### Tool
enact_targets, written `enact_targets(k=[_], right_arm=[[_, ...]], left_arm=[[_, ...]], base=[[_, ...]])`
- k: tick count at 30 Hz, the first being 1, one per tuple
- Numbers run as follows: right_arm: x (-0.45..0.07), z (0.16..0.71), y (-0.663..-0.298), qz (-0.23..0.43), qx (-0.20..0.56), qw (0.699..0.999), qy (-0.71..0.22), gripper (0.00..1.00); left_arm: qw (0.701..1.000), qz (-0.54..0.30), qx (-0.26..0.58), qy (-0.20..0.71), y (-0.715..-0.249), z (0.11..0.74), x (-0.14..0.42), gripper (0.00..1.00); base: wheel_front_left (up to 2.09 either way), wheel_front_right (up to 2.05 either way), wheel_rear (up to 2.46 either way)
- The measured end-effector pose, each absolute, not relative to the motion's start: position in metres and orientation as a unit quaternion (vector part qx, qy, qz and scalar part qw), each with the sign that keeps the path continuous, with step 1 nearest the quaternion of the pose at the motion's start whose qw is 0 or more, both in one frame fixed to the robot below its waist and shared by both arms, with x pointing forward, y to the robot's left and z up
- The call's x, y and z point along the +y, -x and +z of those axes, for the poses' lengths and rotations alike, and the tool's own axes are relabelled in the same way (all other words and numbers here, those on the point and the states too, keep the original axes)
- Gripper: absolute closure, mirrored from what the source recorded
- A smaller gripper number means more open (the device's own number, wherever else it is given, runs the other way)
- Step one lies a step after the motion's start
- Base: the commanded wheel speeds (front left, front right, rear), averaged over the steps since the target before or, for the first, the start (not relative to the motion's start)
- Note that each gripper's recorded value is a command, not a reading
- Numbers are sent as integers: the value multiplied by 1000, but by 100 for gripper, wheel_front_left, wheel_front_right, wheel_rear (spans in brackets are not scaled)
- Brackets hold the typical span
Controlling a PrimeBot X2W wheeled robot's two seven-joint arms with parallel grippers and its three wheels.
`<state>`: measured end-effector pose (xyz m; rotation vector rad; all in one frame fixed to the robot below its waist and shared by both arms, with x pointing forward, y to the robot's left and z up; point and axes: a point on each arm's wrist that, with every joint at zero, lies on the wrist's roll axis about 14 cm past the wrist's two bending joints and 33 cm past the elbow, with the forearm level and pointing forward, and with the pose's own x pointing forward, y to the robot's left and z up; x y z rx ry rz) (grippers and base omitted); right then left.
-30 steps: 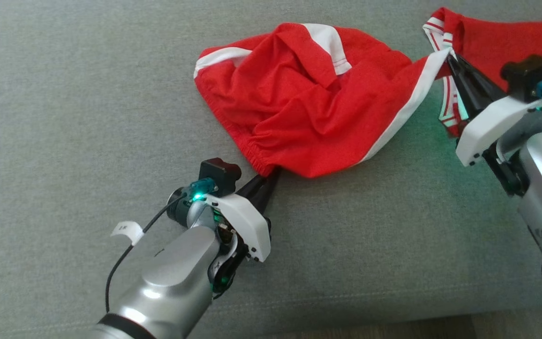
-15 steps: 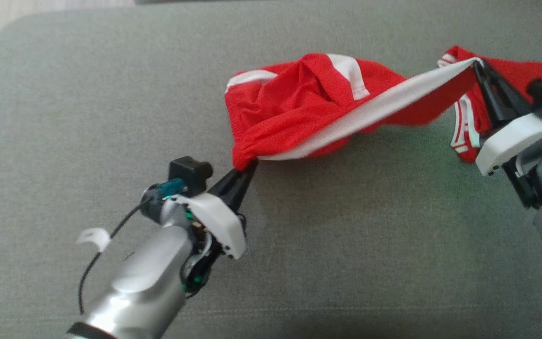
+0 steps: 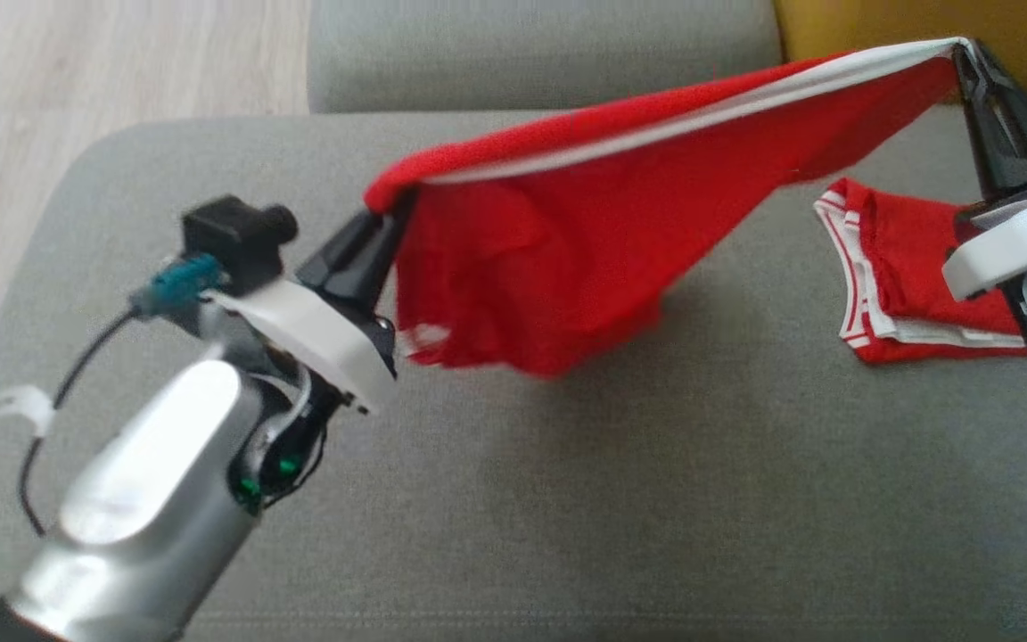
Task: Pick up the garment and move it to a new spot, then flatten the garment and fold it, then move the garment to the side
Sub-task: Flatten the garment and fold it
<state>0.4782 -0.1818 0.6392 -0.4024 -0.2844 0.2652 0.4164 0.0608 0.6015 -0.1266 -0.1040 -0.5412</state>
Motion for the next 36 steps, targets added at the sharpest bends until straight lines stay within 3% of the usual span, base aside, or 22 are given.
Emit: enact_targets(k=[6,13,18,22,27,36], right_arm=[[-184,662,-453,113,-149,957,221,100],[-194,673,-427,92,-130,959,233,100],[-193,678,-429,94,-116,958,246,100],[-178,674,-455,124,-99,958,240,100],[-153,694,-513,159,-109,945,263,100],[-148,729,-615,137,-174,937,269,100]], left_arm=[[959,-255,-105,67,-400,652,67,100],[958,-262,-98,66,-379,661,66,100],[959,-271,-74,35,-385,659,70,100],[959,-277,-60,1,-419,662,73,100],[962,-250,-92,-68,-494,684,92,100],[960,-201,-176,-88,-606,712,101,100]], base=[[0,0,0],[0,0,0],[0,0,0],[0,0,0],[0,0,0],[0,0,0]])
